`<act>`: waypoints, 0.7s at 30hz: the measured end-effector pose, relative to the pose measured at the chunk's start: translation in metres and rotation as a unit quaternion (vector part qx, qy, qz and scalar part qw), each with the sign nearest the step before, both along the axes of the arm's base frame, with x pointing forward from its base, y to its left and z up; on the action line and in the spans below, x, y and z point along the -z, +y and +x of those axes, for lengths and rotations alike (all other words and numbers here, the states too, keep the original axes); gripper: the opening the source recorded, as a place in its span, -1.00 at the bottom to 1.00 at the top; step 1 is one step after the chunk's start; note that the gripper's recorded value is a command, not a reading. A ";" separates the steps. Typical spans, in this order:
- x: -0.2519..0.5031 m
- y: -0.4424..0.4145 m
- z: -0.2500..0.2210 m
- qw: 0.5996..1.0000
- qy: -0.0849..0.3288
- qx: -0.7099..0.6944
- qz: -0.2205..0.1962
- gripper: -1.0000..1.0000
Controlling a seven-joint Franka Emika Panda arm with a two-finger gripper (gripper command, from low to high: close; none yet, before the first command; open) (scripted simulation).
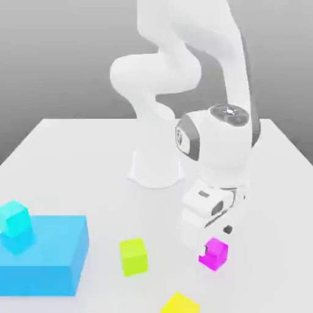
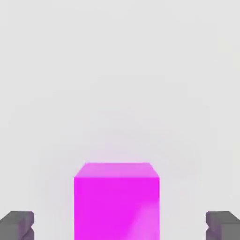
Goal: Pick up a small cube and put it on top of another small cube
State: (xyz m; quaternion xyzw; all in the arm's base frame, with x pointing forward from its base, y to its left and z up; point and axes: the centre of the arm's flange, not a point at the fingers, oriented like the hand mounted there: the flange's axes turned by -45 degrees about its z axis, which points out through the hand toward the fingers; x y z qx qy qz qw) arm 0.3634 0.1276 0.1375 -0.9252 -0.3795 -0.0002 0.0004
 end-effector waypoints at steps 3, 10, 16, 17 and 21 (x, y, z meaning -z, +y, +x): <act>0.008 0.000 -0.001 1.000 0.000 0.000 0.000 -1.00; -0.004 0.000 0.000 1.000 0.000 0.000 0.000 -1.00; -0.058 -0.030 0.016 0.998 -0.001 0.061 -0.003 -1.00; -0.066 -0.059 0.028 0.993 -0.001 0.116 -0.004 -1.00; -0.100 -0.171 0.056 0.947 -0.003 0.320 -0.008 -1.00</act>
